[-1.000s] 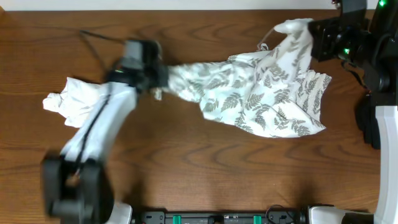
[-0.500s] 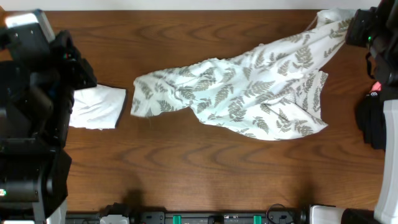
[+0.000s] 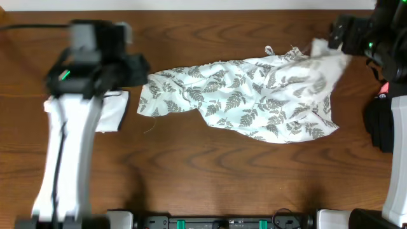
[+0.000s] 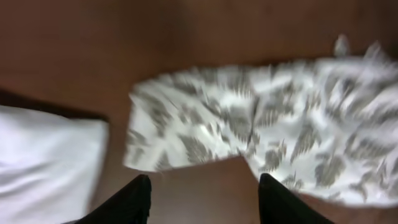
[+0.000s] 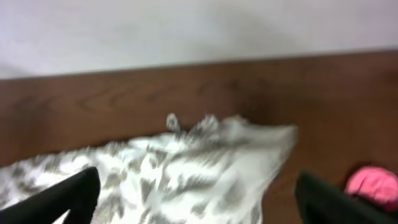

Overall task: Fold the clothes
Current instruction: 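Regrasp the cloth's left side with the left gripper and lift it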

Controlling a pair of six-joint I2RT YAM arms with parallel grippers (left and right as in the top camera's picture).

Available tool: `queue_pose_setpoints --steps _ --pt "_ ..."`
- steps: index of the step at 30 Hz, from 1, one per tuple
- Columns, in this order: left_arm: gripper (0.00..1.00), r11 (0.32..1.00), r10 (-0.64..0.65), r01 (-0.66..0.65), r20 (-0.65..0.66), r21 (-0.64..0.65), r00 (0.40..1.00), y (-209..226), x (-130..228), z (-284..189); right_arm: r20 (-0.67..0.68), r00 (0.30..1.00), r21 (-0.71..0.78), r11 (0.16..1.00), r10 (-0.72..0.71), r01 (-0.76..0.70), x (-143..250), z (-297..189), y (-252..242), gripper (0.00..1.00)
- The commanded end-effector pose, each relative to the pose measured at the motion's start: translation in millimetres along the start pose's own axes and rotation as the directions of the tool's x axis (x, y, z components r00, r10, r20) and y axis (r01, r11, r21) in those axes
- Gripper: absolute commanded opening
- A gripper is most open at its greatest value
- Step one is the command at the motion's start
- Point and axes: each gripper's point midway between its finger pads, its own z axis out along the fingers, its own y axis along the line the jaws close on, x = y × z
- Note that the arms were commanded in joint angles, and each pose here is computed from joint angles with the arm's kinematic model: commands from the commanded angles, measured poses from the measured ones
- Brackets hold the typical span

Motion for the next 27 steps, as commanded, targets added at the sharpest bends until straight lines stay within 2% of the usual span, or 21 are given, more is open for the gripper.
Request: queue_pose_setpoints --steps 1,4,7,9,17,18,19,21,22,27 --pt "0.60 0.995 -0.026 0.041 -0.165 0.093 0.986 -18.1 20.4 58.8 -0.059 0.997 -0.021 0.999 0.041 -0.043 13.1 2.5 3.0 0.99" --pt "0.62 0.989 -0.052 0.086 -0.262 0.118 0.964 -27.7 33.2 113.8 -0.128 0.988 -0.011 0.996 0.081 -0.083 29.7 3.7 3.5 0.99" --pt "0.63 0.988 -0.057 0.098 -0.306 0.118 0.950 -32.3 43.1 152.0 -0.169 0.982 -0.011 0.996 0.082 -0.085 39.2 6.6 6.2 0.99" --pt "0.68 0.989 -0.043 0.087 -0.327 0.120 0.944 -34.9 50.6 177.0 -0.196 0.978 -0.016 0.997 0.074 -0.078 45.8 9.5 10.2 0.99" --pt "0.69 0.994 -0.049 0.082 -0.370 0.072 0.928 -30.5 70.9 225.3 -0.261 0.963 -0.016 0.997 0.067 -0.074 66.0 22.2 13.4 0.99" --pt "0.66 0.995 -0.056 0.084 -0.372 0.059 0.926 -28.7 72.3 227.1 -0.269 0.961 -0.014 0.997 0.068 -0.075 68.8 23.7 12.9 0.99" --pt "0.54 0.995 -0.063 0.086 -0.374 0.045 0.925 -26.2 73.4 229.0 -0.276 0.959 -0.013 0.997 0.069 -0.076 71.6 25.4 12.5 0.99" --pt "0.14 0.996 -0.065 0.084 -0.373 0.035 0.926 -24.2 73.6 229.7 -0.290 0.955 -0.010 0.997 0.071 -0.077 77.4 29.8 11.4 0.99" --pt "0.06 0.996 -0.064 0.081 -0.369 0.030 0.927 -23.6 72.5 229.0 -0.297 0.952 -0.009 0.997 0.072 -0.078 80.6 32.4 10.9 0.99" --pt "0.06 0.996 -0.064 0.082 -0.317 0.044 0.946 -29.1 48.6 197.9 -0.321 0.944 -0.004 0.997 0.074 -0.080 91.4 40.0 9.2 0.99"
